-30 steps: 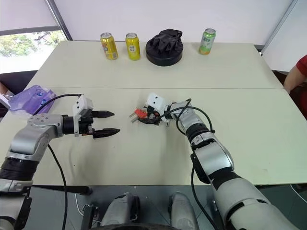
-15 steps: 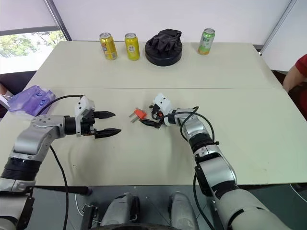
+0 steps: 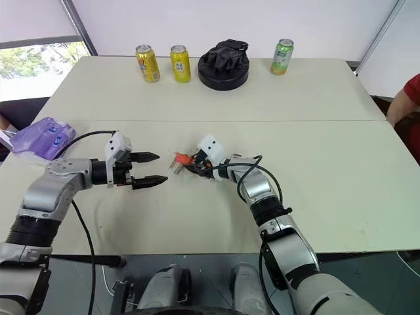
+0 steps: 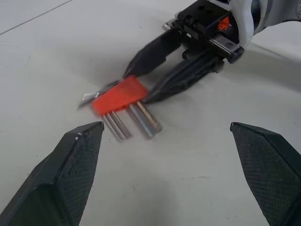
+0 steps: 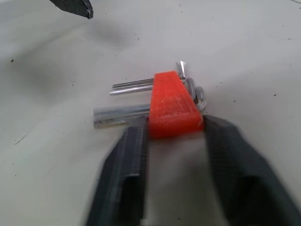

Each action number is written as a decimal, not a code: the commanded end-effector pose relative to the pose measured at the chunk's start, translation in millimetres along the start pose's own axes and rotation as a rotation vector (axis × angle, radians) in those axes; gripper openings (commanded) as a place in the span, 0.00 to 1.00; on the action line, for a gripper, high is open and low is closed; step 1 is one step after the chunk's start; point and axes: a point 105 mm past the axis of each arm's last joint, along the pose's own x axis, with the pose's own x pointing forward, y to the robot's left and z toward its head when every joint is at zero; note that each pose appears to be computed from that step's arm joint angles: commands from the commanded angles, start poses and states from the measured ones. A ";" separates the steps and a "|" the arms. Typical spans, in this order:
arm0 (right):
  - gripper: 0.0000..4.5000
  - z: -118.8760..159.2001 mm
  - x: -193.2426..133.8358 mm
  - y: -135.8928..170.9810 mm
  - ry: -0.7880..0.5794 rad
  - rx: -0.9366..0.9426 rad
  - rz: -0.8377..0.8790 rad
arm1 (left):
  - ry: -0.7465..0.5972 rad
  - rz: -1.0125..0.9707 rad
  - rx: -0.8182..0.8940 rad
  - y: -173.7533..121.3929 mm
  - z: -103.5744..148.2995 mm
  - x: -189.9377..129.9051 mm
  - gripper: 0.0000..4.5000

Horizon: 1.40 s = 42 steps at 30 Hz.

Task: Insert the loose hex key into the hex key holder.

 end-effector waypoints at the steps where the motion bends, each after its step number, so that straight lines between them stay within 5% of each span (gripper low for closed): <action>1: 0.22 -0.2 -3.2 -3.7 0.008 -0.042 -0.017 | -0.018 0.004 0.037 -0.2 8.0 -0.2 1.00; 8: 0.22 -1.6 -5.6 -9.7 0.011 -0.083 -0.040 | -0.019 0.006 0.040 -0.4 7.6 0.3 1.00; 13: 0.22 30.7 -16.7 -21.1 -0.092 -0.242 -0.058 | -0.026 -0.001 0.041 3.6 11.9 1.2 1.00; 18: 0.22 113.0 -62.5 -37.0 -0.151 -1.012 -0.107 | -0.251 -0.039 -0.134 27.4 67.9 -13.6 1.00; 22: 0.22 143.9 -83.8 -39.9 -0.199 -1.292 -0.125 | -0.357 -0.128 -0.205 32.8 102.5 -15.2 1.00; 30: 0.22 182.5 -107.4 -35.7 -0.375 -1.534 -0.217 | -0.448 -0.254 -0.179 33.9 141.7 7.7 1.00; 42: 0.22 189.2 -118.3 -22.5 -0.504 -1.597 -0.261 | -0.421 -0.327 -0.016 26.2 169.6 31.3 1.00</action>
